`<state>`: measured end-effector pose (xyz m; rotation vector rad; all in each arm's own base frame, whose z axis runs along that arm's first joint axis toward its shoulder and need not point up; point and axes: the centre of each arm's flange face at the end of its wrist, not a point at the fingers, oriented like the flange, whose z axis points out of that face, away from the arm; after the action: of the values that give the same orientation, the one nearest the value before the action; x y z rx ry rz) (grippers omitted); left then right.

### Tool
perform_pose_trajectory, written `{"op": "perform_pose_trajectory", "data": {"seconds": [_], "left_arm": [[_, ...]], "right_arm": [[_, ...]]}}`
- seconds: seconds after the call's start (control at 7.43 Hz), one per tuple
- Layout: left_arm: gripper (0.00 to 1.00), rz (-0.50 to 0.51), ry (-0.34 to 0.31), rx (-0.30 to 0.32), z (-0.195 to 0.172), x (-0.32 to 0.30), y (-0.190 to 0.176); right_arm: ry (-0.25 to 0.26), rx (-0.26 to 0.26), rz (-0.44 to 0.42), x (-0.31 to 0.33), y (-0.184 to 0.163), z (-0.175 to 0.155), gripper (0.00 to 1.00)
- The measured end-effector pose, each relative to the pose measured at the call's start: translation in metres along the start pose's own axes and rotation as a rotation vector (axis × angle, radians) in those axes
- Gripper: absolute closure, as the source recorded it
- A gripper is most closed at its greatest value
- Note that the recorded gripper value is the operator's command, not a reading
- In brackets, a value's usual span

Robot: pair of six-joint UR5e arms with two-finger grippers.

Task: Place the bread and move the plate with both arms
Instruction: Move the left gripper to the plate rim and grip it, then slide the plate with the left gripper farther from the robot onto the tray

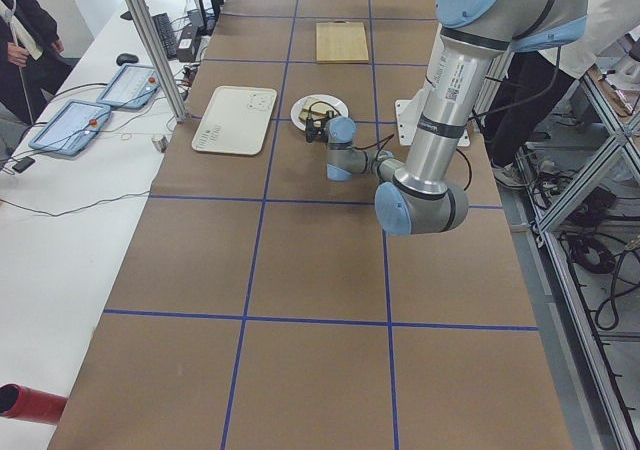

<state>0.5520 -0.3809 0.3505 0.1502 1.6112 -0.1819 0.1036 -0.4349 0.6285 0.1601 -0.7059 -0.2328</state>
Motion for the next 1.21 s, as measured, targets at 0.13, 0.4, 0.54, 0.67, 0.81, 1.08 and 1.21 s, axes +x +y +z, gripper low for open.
{"op": "perform_pose_trajectory", "data": {"seconds": [0.13,0.4,0.54,0.67,0.81,1.08,1.21], "left_arm": [[0.71,-0.001,-0.001,0.005,0.006,0.001,0.004],[1.00,-0.001,0.002,0.004,0.013,0.003,0.009],[1.00,0.001,0.010,0.004,0.013,0.005,0.010],[1.00,-0.002,0.016,0.003,0.012,0.007,0.010],[1.00,-0.021,0.033,0.002,0.010,0.010,0.010],[1.00,-0.090,0.093,-0.001,0.003,0.020,0.010],[1.00,-0.133,0.117,0.001,0.000,0.027,0.007]], "right_arm": [[0.000,-0.001,0.001,0.000,0.000,0.000,0.00],[0.000,-0.001,0.001,0.000,0.000,0.000,0.00],[0.000,0.000,0.000,0.000,0.000,0.000,0.00],[0.000,0.000,0.000,0.000,0.000,0.000,0.00],[0.000,0.000,0.000,0.000,0.000,0.000,0.00],[-0.001,-0.001,0.001,0.000,0.000,0.000,0.00],[-0.001,-0.001,0.001,0.001,0.000,0.001,0.00]]}}
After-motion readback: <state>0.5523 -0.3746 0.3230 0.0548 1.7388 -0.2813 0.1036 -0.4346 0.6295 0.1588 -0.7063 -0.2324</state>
